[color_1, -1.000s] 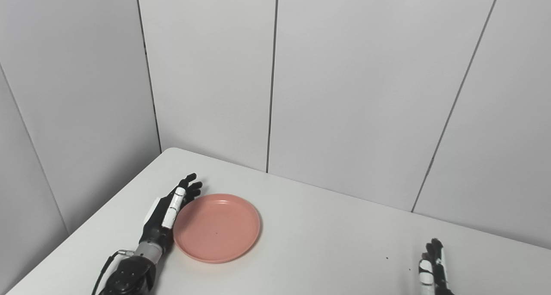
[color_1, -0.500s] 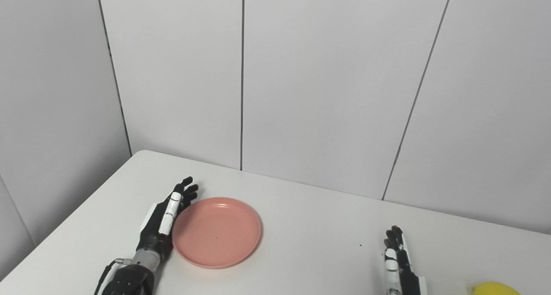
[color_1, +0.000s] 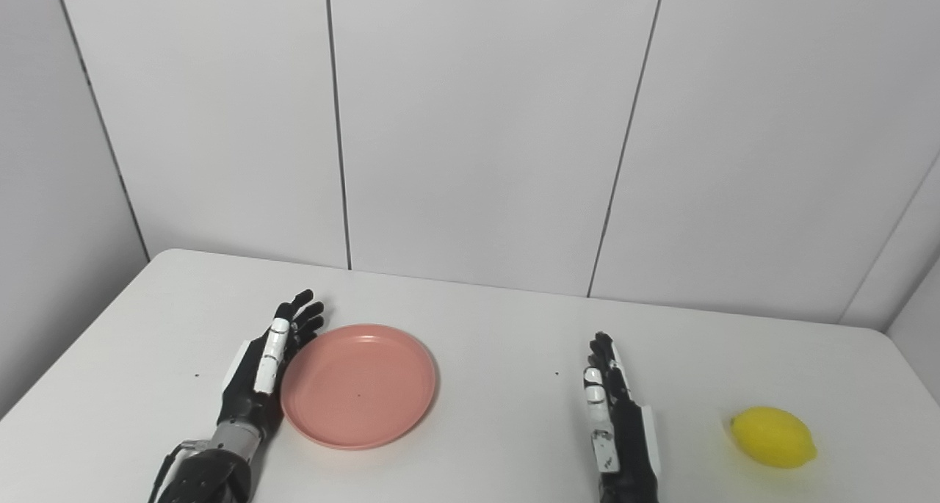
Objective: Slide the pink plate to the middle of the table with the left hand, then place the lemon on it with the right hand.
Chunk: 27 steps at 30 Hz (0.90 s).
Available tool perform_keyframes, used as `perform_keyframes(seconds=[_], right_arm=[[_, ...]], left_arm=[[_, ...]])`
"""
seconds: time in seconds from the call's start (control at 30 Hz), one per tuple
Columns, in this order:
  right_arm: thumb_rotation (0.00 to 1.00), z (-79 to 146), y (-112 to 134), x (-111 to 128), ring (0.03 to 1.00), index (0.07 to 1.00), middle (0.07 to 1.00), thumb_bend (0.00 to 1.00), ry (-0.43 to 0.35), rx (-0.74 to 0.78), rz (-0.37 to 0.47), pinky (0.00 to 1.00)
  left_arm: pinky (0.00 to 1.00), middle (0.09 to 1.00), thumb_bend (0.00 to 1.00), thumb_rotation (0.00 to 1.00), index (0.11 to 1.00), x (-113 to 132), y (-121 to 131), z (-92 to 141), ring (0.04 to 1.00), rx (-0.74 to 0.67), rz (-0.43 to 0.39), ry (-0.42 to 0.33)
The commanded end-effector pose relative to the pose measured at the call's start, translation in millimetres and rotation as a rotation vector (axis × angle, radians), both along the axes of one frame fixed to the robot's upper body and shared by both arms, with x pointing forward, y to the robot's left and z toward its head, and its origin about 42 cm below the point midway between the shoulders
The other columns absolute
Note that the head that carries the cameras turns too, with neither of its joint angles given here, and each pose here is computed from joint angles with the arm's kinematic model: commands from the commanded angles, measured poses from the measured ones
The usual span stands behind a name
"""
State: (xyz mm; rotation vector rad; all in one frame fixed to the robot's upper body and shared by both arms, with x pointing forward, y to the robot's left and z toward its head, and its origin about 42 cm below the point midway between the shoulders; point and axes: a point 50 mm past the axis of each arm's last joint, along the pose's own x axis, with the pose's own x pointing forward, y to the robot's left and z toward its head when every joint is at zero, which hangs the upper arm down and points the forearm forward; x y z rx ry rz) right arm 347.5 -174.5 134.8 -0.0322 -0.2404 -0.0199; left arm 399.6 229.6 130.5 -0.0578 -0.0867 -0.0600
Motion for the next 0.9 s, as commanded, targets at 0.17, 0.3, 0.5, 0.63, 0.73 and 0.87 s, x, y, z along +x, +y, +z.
perform_keyframes(seconds=[0.17,0.3,0.5,0.63,0.73,0.87], right_arm=[[1.0,10,11,6,0.91,0.915,0.925,0.74,-0.07,0.004,0.003,0.93],[1.0,10,13,8,0.907,0.911,0.923,0.74,-0.064,0.006,0.005,0.93],[1.0,10,18,9,0.916,0.912,0.925,0.72,-0.042,0.001,-0.001,0.94],[1.0,9,20,10,0.918,0.913,0.923,0.7,-0.046,-0.014,0.003,0.95],[1.0,9,20,12,0.918,0.918,0.922,0.68,-0.05,-0.019,0.008,0.95],[1.0,9,21,13,0.916,0.919,0.922,0.67,-0.058,-0.026,0.011,0.94]], left_arm=[[0.97,0.905,0.65,1.0,0.9,-11,-44,6,0.92,-0.042,-0.137,0.022],[0.95,0.905,0.62,1.0,0.906,-13,-56,7,0.914,-0.053,-0.154,0.012],[0.92,0.892,0.63,1.0,0.89,-16,-66,3,0.902,-0.069,-0.151,0.035],[0.95,0.901,0.64,1.0,0.902,-19,-71,1,0.915,-0.053,-0.16,0.054],[0.96,0.907,0.64,1.0,0.908,-22,-79,-2,0.92,-0.046,-0.168,0.055],[0.96,0.911,0.64,1.0,0.909,-22,-86,-4,0.918,-0.041,-0.182,0.05]])
